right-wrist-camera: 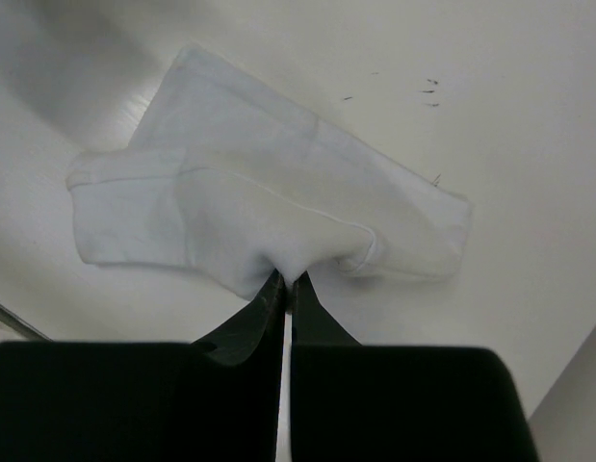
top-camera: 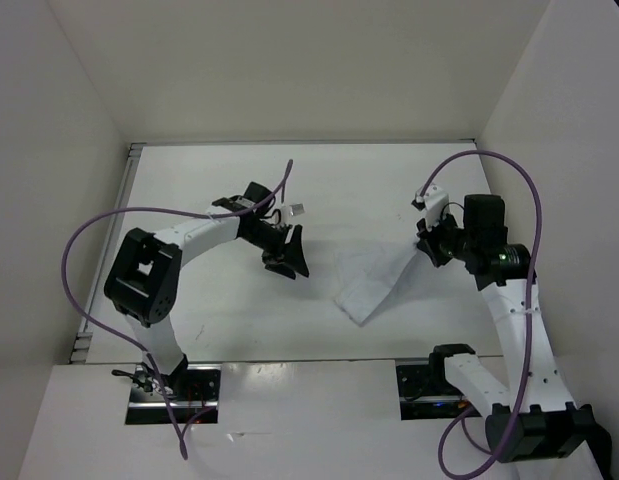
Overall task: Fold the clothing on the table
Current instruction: Fold the skirt
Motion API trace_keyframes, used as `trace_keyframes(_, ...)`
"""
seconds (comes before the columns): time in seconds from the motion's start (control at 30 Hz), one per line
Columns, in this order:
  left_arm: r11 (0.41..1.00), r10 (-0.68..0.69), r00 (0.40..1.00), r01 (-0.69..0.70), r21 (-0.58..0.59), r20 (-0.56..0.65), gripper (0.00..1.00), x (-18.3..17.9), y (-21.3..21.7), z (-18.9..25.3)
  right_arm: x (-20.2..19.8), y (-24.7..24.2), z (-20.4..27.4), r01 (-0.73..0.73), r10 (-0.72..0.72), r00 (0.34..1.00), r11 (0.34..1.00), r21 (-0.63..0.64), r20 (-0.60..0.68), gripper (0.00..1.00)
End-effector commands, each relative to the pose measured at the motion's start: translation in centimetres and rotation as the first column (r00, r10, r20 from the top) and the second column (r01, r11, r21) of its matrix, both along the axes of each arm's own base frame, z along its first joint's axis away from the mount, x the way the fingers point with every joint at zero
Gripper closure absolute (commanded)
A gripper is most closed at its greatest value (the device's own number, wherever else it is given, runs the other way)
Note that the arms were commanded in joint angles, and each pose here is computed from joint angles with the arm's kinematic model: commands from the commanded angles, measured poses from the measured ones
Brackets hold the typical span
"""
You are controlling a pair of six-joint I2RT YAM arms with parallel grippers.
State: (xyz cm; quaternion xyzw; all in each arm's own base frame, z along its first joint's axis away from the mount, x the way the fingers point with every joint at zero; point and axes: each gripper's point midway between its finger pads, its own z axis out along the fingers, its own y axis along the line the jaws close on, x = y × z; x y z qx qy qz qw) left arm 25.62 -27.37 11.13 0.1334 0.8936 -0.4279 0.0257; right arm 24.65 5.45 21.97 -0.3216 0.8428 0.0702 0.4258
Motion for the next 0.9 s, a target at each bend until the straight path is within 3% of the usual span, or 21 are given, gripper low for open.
trace_keyframes(0.0, 0.966, -0.095, 0.995, 0.091, -0.244, -0.003, 0.36, -0.7, -2.8, 5.1, 2.0, 0.8, 1.5, 0.056, -0.060, 0.997, 0.994, 0.089, 0.044, 1.00)
trace_keyframes(0.03, 0.962, -0.095, 0.995, 0.087, -0.261, -0.018, 0.35, -0.8, -2.9, 5.1, 2.2, 1.4, 0.5, 0.068, -0.067, 0.998, 0.991, 0.117, -0.014, 1.00)
trace_keyframes(0.27, 0.927, -0.152, 0.985, 0.114, -0.358, -0.080, 0.32, -2.0, -5.9, 6.5, 4.3, 1.8, 0.5, 0.116, -0.115, 0.993, 0.977, 0.180, -0.015, 1.00)
trace_keyframes(0.47, 0.973, -0.014, 0.964, -0.048, -0.227, -0.264, 0.30, -3.3, -7.4, 4.0, 6.0, 0.2, 1.0, 0.268, -0.279, 0.960, 0.938, 0.221, 0.021, 1.00)
trace_keyframes(0.53, 0.964, 0.012, 0.973, -0.072, -0.256, -0.229, 0.29, -2.9, -7.6, 4.8, 6.5, 0.1, 1.4, 0.306, -0.322, 0.947, 0.912, 0.274, 0.015, 1.00)
trace_keyframes(0.7, 0.953, 0.005, 0.962, -0.087, -0.289, -0.274, 0.20, -2.3, -8.6, 4.5, 6.8, 1.9, 1.1, 0.291, -0.301, 0.953, 0.876, 0.384, -0.034, 1.00)
trace_keyframes(0.87, 0.970, 0.023, 0.934, -0.107, -0.219, -0.357, 0.17, -3.4, -9.5, 1.4, 6.8, 1.6, 0.3, 0.312, -0.323, 0.946, 0.870, 0.382, -0.038, 1.00)
